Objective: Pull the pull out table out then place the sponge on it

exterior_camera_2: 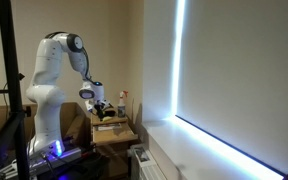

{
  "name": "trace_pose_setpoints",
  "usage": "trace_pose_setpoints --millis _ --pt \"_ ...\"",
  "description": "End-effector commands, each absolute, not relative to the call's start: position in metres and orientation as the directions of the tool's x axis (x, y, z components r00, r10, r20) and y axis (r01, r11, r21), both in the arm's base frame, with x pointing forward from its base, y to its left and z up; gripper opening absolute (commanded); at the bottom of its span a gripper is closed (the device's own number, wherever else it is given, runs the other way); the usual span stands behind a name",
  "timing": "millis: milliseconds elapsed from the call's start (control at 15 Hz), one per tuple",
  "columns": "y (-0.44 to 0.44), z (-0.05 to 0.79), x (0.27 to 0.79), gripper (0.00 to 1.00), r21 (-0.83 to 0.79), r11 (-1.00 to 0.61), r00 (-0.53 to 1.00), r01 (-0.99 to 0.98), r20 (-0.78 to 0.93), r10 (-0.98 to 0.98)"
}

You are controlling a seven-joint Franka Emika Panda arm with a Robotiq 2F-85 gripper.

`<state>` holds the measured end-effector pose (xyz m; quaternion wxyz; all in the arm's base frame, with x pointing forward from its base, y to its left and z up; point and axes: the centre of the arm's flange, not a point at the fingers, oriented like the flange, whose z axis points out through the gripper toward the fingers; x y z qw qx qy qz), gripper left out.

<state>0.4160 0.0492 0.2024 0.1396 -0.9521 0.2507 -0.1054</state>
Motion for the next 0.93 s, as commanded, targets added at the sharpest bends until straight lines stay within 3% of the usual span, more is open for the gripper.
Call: trace_pose_setpoints --millis 0,133,600,867 --pt "0.053 0.206 0.413 1.00 -0.319 -0.841 0.857 -0.437 0.138 -0.497" --pt "0.058 0.172 0.427 1.00 -0.299 -0.841 0.866 -0.451 0.083 -0.494" --pt "0.185 0.161 0.493 1.00 -0.069 -0.992 0.988 -0.108 0.105 -0.114" --pt "0.197 0.177 0.495 1.00 0.075 -0.997 0.970 0.015 0.242 0.033"
